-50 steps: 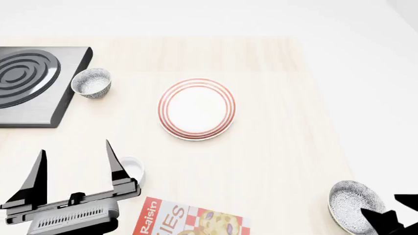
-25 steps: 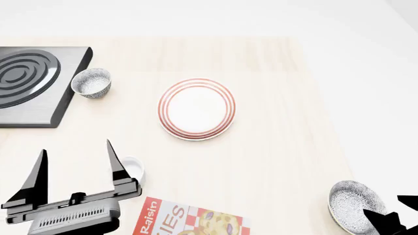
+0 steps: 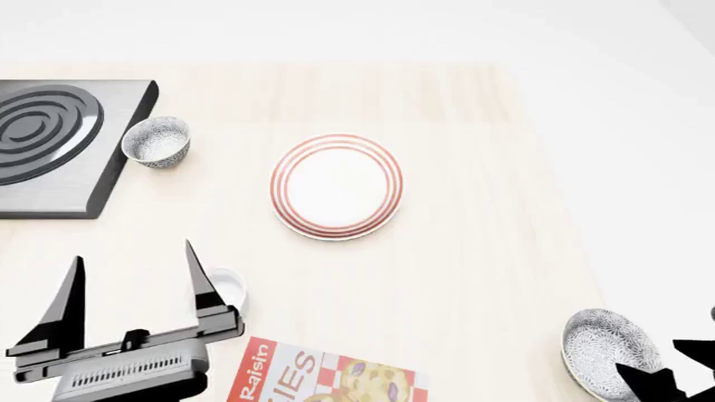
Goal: Pick the akita bowl next to the cookies box and place it on the plate.
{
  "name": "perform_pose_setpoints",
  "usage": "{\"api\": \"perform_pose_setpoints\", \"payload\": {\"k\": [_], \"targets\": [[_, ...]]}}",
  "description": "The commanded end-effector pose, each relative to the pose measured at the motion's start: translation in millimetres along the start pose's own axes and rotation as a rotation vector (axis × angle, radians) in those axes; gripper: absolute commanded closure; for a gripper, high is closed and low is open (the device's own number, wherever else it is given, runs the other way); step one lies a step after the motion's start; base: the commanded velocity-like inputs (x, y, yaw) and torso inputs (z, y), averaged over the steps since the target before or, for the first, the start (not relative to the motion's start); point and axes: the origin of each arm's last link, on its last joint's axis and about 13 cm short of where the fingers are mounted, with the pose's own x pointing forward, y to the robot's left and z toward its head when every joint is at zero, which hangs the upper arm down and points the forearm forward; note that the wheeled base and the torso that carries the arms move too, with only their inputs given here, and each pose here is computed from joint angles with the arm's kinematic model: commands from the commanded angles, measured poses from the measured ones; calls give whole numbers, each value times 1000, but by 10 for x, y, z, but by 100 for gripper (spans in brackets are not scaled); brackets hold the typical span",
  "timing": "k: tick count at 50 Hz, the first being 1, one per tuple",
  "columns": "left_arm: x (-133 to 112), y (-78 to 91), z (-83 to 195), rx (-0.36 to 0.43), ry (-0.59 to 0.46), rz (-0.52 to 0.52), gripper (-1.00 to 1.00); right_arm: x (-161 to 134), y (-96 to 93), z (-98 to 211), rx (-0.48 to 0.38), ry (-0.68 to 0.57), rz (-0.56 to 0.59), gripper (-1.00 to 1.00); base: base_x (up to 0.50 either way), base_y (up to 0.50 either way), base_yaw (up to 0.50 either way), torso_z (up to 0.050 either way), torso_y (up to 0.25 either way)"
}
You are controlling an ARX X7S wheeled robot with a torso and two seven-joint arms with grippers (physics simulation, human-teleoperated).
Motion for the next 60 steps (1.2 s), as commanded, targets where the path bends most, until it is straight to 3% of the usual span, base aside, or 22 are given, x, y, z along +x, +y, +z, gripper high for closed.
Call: {"api": "perform_pose_setpoints", "payload": {"k": [1, 44, 45, 54, 60], "targets": [[12, 10, -27, 10, -9, 5, -100, 23, -21, -17, 5, -21, -5, -100, 0, 0, 0, 0, 0], [10, -5, -23, 14, -8, -2, -100, 302, 29, -142, 21, -12, 46, -100, 0, 0, 0, 0, 0], [10, -5, -23, 14, -8, -2, -100, 301, 31, -143, 17, -12, 45, 100, 0, 0, 4, 0, 0], [10, -8, -9, 14, -6, -3, -100, 215, 49, -123, -111, -7, 35, 100, 0, 0, 0, 0, -2], [9, -6, -13, 15, -4, -2, -100, 187, 41, -88, -209, -16, -51, 100, 0, 0, 0, 0, 0]]}}
